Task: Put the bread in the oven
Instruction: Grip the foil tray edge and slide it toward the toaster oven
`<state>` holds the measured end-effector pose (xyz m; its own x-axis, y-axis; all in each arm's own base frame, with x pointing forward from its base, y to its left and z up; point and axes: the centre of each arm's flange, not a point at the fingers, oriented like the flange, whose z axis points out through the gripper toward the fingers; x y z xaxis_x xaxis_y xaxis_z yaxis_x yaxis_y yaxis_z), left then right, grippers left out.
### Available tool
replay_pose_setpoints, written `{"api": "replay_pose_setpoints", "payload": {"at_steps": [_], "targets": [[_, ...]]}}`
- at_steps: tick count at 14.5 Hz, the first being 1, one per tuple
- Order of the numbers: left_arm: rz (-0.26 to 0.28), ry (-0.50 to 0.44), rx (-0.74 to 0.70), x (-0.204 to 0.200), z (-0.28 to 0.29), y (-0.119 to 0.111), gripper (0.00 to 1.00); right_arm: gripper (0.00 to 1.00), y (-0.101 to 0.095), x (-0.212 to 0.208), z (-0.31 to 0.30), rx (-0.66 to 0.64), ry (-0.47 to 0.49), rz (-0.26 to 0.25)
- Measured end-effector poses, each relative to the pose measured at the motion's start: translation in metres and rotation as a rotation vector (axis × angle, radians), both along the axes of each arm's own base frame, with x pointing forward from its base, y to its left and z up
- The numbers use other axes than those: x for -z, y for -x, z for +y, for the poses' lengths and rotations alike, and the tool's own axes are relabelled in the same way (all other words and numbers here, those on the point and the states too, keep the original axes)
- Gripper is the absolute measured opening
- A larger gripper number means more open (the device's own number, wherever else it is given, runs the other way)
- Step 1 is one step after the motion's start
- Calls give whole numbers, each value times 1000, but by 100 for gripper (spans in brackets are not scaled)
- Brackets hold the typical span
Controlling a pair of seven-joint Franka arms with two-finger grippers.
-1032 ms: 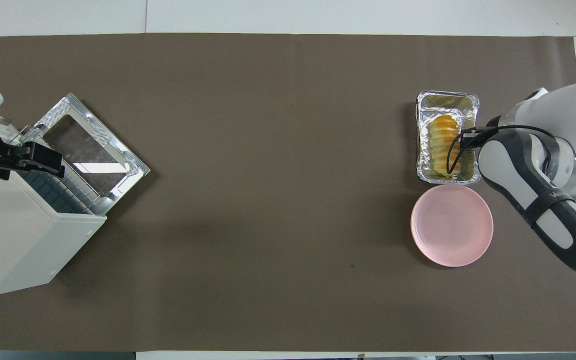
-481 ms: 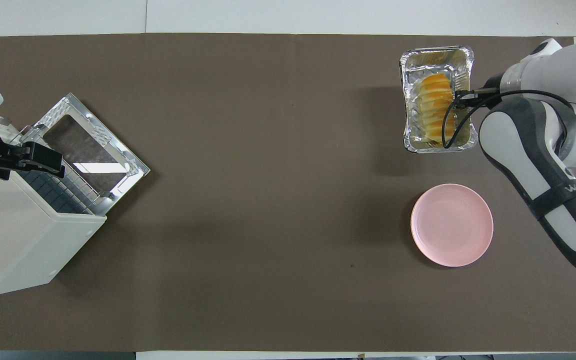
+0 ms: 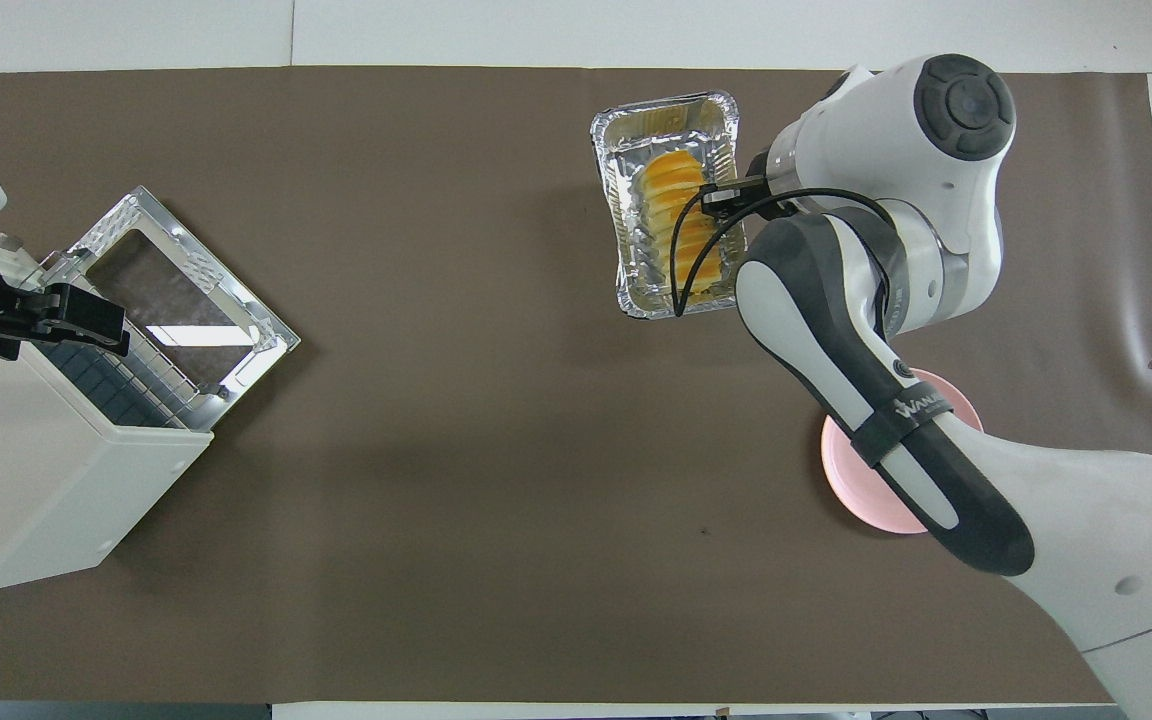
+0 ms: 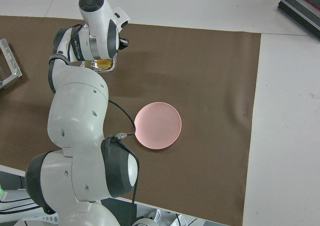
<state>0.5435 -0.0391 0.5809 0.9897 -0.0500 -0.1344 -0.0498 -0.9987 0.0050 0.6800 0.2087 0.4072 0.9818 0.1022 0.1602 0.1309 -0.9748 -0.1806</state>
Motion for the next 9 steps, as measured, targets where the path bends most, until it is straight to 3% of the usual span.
{"api": "replay_pose_setpoints", "payload": {"at_steps": [5, 9], "targets": [[0, 0, 0, 0, 0, 0, 100, 2, -5, 25, 66, 38, 3, 73], [0, 0, 0, 0, 0, 0, 100, 2, -5, 46, 85, 18, 29, 58]]}}
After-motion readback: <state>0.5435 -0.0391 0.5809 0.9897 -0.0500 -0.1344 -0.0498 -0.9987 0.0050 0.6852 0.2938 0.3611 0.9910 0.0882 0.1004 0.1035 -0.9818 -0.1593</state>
